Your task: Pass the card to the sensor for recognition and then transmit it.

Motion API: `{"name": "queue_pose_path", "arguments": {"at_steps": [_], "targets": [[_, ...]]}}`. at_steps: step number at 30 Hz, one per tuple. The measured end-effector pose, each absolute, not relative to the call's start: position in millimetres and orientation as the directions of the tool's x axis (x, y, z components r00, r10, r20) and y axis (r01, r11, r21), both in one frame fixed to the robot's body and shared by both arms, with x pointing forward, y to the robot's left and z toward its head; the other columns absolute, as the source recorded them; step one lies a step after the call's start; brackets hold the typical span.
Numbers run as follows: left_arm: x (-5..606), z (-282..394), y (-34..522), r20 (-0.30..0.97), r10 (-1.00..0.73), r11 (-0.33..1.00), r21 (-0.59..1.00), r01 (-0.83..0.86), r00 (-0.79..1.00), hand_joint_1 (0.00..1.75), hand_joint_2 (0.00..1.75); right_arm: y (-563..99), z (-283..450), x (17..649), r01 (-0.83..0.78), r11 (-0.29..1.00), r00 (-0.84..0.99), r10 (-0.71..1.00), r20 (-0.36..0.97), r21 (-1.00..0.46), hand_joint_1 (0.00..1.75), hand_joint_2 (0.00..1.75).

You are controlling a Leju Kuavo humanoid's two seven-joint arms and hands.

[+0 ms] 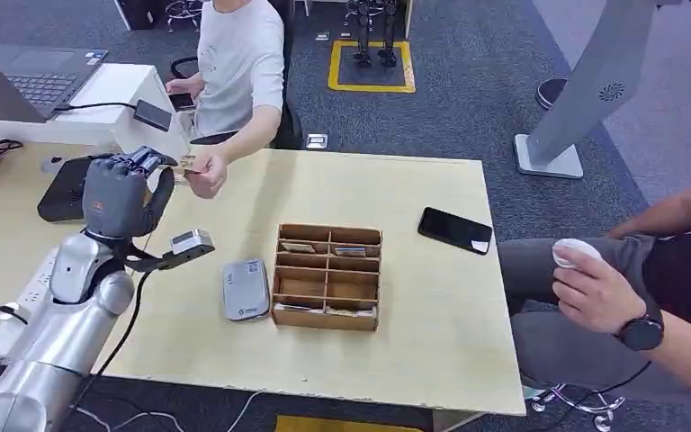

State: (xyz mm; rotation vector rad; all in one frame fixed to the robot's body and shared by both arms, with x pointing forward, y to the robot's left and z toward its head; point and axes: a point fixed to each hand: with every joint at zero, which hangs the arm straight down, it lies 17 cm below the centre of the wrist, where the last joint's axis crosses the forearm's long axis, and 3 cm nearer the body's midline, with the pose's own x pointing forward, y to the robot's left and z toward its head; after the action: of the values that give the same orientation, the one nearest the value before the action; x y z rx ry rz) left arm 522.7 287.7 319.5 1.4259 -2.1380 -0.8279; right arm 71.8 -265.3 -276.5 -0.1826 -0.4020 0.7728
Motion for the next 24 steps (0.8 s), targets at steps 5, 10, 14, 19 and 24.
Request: {"name": "queue_pose_path", "arguments": {"at_steps": [5, 10, 14, 19, 24], "targets": [[525, 316, 289, 0.041, -0.929, 0.292, 0.695, -0.657, -0.369, 1.75, 1.75, -265, -276, 73, -0.639, 0.706, 0.644, 0.708, 0.289, -0.305, 0.0, 1.75], [529, 313, 294, 0.102, -0.923, 0.333, 0.692, -0.64, -0.37, 0.0, 1.75, -265, -276, 74, -0.635, 0.709, 0.645, 0.705, 0.294, -0.307, 0.0, 1.75], [536, 307, 299, 0.2, -0.916, 0.382, 0.703, -0.6, -0.349, 0.0, 1.75, -266, -276, 75, -0.621, 0.72, 0.656, 0.694, 0.297, -0.31, 0.0, 1.75], [539, 302, 300, 0.245, -0.905, 0.412, 0.708, -0.574, -0.347, 0.0, 1.75, -268, -276, 72, -0.613, 0.726, 0.665, 0.687, 0.292, -0.312, 0.0, 1.75], [540, 301, 300, 0.259, -0.9, 0.424, 0.707, -0.566, -0.352, 0.0, 1.75, -269, -276, 69, -0.614, 0.726, 0.667, 0.687, 0.288, -0.31, 0.0, 1.75]]}}
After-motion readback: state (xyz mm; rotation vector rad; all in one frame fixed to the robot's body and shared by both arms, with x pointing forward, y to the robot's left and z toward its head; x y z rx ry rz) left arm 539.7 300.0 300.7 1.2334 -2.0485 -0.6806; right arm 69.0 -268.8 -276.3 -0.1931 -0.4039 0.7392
